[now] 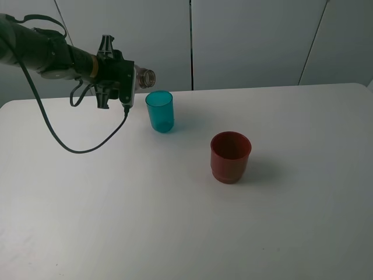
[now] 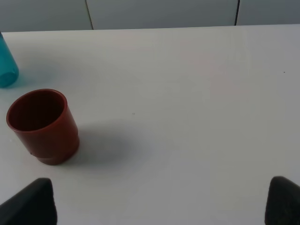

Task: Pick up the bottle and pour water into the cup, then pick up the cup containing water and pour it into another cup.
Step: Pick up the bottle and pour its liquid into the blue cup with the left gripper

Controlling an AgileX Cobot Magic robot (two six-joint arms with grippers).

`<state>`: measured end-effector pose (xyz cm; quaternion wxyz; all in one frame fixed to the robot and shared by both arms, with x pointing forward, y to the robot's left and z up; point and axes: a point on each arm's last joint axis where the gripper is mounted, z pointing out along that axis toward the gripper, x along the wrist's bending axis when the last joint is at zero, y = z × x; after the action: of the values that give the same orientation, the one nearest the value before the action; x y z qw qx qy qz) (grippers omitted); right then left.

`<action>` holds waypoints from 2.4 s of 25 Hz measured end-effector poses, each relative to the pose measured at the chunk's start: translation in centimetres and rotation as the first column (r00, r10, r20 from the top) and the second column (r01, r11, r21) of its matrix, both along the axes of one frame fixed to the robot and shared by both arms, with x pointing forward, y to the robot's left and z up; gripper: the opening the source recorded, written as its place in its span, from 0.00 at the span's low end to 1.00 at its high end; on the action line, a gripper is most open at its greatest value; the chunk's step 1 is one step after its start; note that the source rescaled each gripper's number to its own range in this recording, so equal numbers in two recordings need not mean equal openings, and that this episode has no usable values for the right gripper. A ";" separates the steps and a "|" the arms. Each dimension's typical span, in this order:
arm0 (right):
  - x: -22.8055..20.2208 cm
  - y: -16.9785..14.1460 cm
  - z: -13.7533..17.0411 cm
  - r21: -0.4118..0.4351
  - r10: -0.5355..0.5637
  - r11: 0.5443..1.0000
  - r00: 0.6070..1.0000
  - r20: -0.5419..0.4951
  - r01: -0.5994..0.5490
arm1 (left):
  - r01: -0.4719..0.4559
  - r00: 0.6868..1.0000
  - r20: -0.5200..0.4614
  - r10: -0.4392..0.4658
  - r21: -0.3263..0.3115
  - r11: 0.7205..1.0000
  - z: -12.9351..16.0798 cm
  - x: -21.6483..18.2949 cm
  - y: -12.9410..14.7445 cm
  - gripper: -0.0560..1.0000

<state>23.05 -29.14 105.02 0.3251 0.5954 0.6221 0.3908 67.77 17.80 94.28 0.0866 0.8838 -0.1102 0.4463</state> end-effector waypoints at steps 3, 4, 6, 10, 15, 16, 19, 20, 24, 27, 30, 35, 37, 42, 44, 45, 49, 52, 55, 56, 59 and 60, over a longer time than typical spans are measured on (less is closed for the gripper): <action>0.0 0.0 0.0 0.000 0.000 1.000 1.000 0.000 0.000 | 0.011 1.000 0.004 -0.011 0.010 1.000 0.0 0.0 0.0 0.09; 0.0 0.0 0.0 0.000 0.000 1.000 1.000 0.000 0.000 | 0.016 1.000 0.005 -0.016 0.014 1.000 0.0 0.0 0.0 0.09; 0.0 0.0 0.0 0.000 0.000 1.000 1.000 0.000 0.000 | 0.022 1.000 0.007 -0.022 0.022 1.000 0.0 0.0 0.0 0.09; 0.0 0.0 0.0 0.000 0.000 1.000 1.000 0.000 0.000 | 0.036 0.999 0.013 -0.037 0.057 0.998 0.0 0.0 0.0 0.09; 0.0 0.0 0.0 0.000 0.000 1.000 1.000 0.000 0.000 | 0.028 1.000 0.011 -0.029 0.087 0.996 -0.1 0.0 0.2 0.09; 0.0 0.0 0.0 0.000 0.000 1.000 1.000 0.000 0.000 | 0.028 1.000 0.011 -0.029 0.090 0.996 -0.1 0.0 0.2 0.09; 0.0 0.0 0.0 0.000 0.000 1.000 1.000 0.000 0.000 | 0.021 1.000 0.009 -0.022 0.098 0.995 -0.1 0.0 0.3 0.09; 0.0 0.0 0.0 0.000 0.000 1.000 1.000 0.000 0.000 | 0.022 1.000 0.009 -0.023 0.100 0.995 -0.1 0.0 0.3 0.09; 0.0 0.0 0.0 0.000 0.000 1.000 1.000 0.000 0.000 | 0.021 1.000 0.009 -0.022 0.112 0.993 -0.2 0.0 0.4 0.09; 0.0 0.0 0.0 0.000 0.000 1.000 1.000 0.000 0.000 | 0.030 0.999 0.017 -0.033 0.131 0.991 0.0 0.1 0.4 0.09; 0.0 0.0 0.0 0.000 0.000 1.000 1.000 0.000 0.000 | 0.034 0.999 0.033 -0.039 0.135 0.990 0.4 0.3 0.3 0.09; 0.0 0.0 0.0 0.001 0.000 1.000 1.000 0.000 0.000 | 0.035 0.998 0.050 -0.042 0.139 0.990 0.9 0.6 0.2 0.09; 0.0 0.0 0.0 0.001 0.000 1.000 1.000 0.000 0.000 | 0.041 0.997 0.052 -0.049 0.145 0.989 0.9 0.6 0.2 0.09; 0.0 0.0 0.0 0.001 0.000 1.000 1.000 0.000 0.000 | 0.044 0.997 0.053 -0.053 0.153 0.987 0.9 0.6 0.2 0.09; 0.0 0.0 0.0 0.001 0.000 1.000 1.000 0.000 0.000 | 0.052 0.997 0.055 -0.062 0.161 0.986 0.9 0.6 0.2 0.09; 0.0 0.0 0.0 0.001 0.000 1.000 1.000 0.000 0.000 | 0.058 0.996 0.057 -0.069 0.170 0.984 0.9 0.6 0.2 0.09; 0.0 0.0 0.0 0.001 0.000 1.000 1.000 0.000 0.000 | 0.075 0.994 0.062 -0.088 0.188 0.979 0.9 0.6 0.1 0.09; 0.0 0.0 0.0 0.001 0.000 1.000 1.000 0.000 0.000 | 0.082 0.993 0.064 -0.096 0.195 0.977 0.9 0.6 0.1 0.09; 0.0 0.0 0.0 0.001 0.000 1.000 1.000 0.000 0.000 | 0.101 0.991 0.064 -0.116 0.204 0.974 0.8 0.6 -0.1 0.09; 0.0 0.0 0.0 0.001 0.000 1.000 1.000 0.000 0.000 | 0.102 0.991 0.065 -0.118 0.206 0.973 0.8 0.6 -0.1 0.09; 0.0 0.0 0.0 0.001 0.000 1.000 1.000 0.000 0.000 | 0.113 0.989 0.067 -0.130 0.210 0.971 0.8 0.6 -0.3 0.09; 0.0 0.0 0.0 0.001 0.000 1.000 1.000 0.000 0.000 | 0.113 0.989 0.067 -0.130 0.210 0.971 0.8 0.6 -0.3 0.09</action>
<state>23.05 -29.14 105.02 0.3249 0.5957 0.6219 0.3909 68.33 17.51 95.05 0.0174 0.8610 -0.2129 0.4615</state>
